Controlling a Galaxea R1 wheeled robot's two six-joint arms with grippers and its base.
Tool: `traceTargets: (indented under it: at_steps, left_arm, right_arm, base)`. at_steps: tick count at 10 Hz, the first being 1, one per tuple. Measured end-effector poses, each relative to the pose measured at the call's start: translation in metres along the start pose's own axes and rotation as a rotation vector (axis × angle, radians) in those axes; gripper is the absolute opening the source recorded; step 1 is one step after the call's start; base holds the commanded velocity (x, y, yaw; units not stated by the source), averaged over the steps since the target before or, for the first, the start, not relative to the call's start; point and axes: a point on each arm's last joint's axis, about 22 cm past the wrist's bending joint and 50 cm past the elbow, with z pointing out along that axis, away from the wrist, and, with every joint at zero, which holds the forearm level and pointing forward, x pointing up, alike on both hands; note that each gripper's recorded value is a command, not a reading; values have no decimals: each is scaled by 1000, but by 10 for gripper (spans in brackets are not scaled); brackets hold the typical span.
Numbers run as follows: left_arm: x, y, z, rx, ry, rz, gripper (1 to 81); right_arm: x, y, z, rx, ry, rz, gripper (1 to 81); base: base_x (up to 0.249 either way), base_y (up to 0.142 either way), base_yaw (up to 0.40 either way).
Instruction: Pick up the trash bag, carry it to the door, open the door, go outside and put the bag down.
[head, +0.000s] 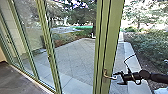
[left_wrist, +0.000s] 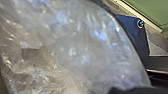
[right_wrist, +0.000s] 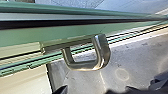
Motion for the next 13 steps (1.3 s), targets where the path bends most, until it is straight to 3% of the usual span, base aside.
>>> traceTargets:
  at_steps: [3,6,9,13]
  left_arm:
    - [0,0,0,0,-1,-4,10]
    - [0,0,0,0,-2,-13,10]
    - [0,0,0,0,-2,-16,10]
    - [0,0,0,0,-3,-17,10]
  right_arm:
    - [17,-6,15,-20,19,45,811]
    - [11,-9,40,-44,-4,93,811]
    - [23,19,46,-75,19,178,811]
    - [25,24,53,-81,25,209,811]
  base:
    - [0,0,0]
    - [0,0,0]
    - [0,0,0]
    - [0,0,0]
